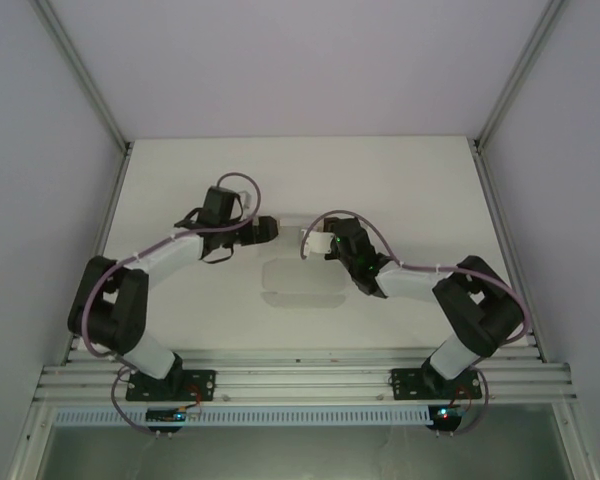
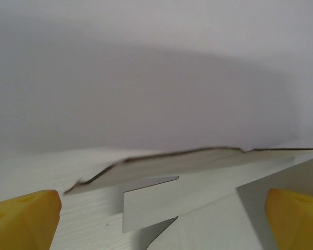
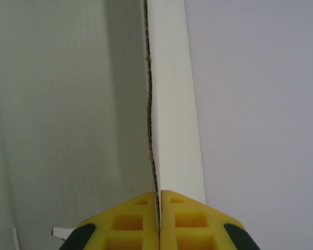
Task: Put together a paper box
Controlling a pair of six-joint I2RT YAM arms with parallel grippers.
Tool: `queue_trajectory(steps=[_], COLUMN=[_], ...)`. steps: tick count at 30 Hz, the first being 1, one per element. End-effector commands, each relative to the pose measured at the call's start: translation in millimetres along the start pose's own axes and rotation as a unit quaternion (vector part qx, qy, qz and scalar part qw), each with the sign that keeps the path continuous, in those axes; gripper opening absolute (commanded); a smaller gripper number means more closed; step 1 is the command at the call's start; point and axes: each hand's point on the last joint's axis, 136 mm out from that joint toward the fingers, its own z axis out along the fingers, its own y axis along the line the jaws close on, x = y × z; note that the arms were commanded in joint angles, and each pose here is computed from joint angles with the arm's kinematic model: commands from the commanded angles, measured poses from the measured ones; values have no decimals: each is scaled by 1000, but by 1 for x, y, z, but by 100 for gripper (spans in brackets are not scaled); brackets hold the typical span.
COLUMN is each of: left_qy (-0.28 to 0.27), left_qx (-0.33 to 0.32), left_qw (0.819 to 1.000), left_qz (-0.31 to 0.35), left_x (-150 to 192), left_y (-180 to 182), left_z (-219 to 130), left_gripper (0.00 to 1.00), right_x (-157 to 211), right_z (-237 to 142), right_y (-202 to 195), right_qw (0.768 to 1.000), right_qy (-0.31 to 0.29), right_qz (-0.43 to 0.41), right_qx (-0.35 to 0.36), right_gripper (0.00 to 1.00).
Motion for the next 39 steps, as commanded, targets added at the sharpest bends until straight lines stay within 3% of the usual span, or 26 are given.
queue_trajectory(steps=[1, 14, 18, 22, 28, 32, 36, 39], left_qy=[-8, -9, -34, -57, -74, -81, -94, -98], left_qx=[22, 15, -56, -83, -119, -106, -92, -56], left_qw=[999, 999, 997, 993, 990, 989, 988, 991], left_qz=[26, 43, 51, 60, 8, -65, -86, -75], left_x=[-11, -12, -17, -16, -2, 14, 19, 11], left_y=[-21, -37, -16, -3, 33, 71, 91, 84], left_z=[5, 2, -30, -57, -78, -80, -69, -56], left_gripper=[99, 100, 100, 100, 100, 100, 100, 100], right_x=[-11, -13, -4, -1, 4, 5, 1, -2], right_z=[-7, -8, -8, -10, -12, -19, -31, -36], right_y=[-8, -5, -10, -14, -24, -34, -40, -35], right_qw=[999, 999, 999, 998, 996, 993, 988, 986], right_qy=[-22, -22, -10, -8, -2, -14, -43, -56], right_qz=[31, 45, 50, 65, 90, 114, 145, 157], right_qx=[0, -10, -2, -6, 6, 9, 1, -26], right_gripper=[0, 0, 0, 0, 0, 0, 0, 0])
